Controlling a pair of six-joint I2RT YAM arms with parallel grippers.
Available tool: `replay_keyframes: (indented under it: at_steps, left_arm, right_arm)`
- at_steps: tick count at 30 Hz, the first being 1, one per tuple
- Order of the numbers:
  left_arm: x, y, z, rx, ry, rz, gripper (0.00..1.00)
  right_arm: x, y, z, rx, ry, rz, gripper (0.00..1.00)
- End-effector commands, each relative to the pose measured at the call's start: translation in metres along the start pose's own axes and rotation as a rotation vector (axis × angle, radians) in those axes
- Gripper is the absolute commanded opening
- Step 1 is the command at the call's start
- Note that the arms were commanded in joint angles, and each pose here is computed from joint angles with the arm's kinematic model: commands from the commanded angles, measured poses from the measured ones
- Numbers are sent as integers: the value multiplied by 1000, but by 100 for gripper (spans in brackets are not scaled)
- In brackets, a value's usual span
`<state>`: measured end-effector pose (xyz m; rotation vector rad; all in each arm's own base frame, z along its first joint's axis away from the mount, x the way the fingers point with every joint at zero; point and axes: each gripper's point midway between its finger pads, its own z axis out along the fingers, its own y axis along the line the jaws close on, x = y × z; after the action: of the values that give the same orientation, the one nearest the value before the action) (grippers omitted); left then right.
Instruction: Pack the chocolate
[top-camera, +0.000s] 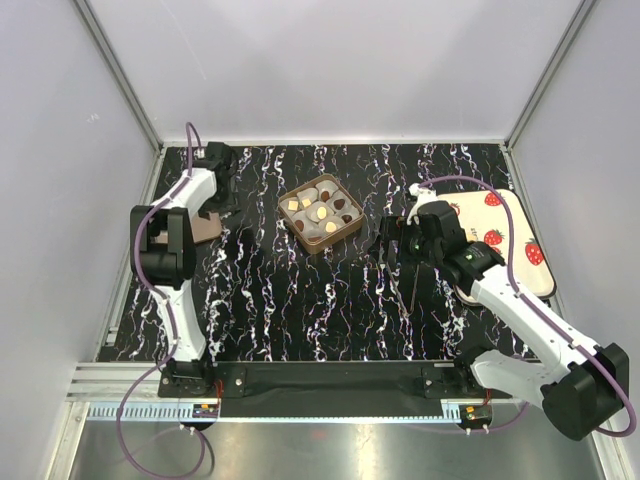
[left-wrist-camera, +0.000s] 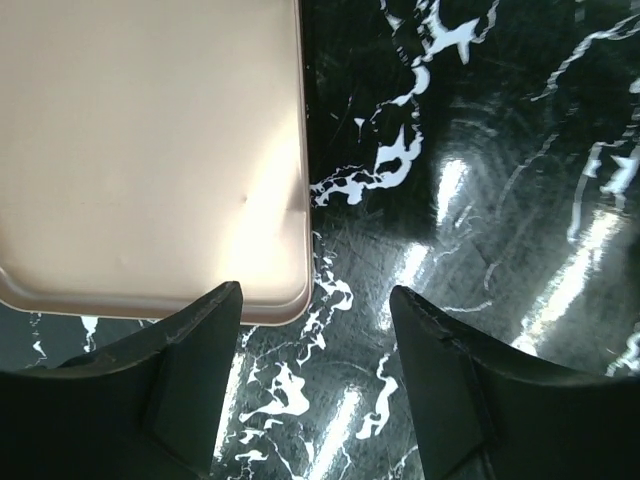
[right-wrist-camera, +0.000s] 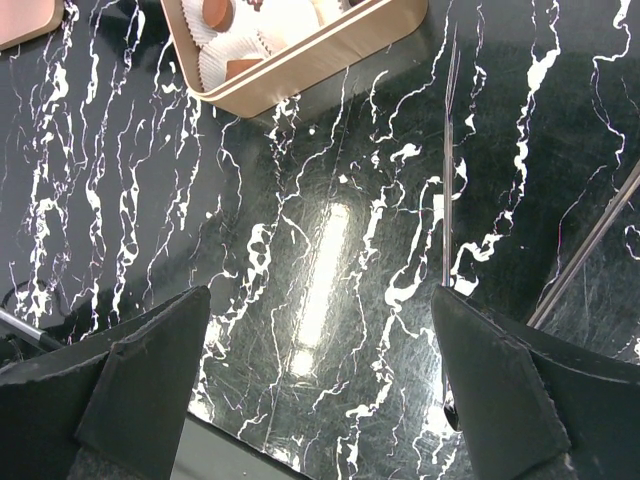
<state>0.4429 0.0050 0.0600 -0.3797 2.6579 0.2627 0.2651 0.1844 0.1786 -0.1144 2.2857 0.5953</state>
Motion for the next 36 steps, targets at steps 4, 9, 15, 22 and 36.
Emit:
replay_keyframes:
  at_steps: [4, 9, 15, 22, 36]
  left_arm:
    - [0, 1, 20, -21, 16, -13, 65]
    - [10, -3, 32, 1, 49, -8, 52]
    - [20, -5, 36, 19, 74, -13, 28]
    - [22, -14, 10, 107, 67, -54, 0]
    - [10, -57, -204, 727, -184, -71, 0]
  right_arm:
    - [-11, 0, 6, 1, -37, -13, 99]
    - [-8, 1, 8, -5, -25, -9, 99]
    - [-7, 0, 9, -4, -27, -10, 98]
    - [-6, -1, 8, -3, -32, -14, 99]
    - [-49, 60, -23, -286, -171, -49, 98]
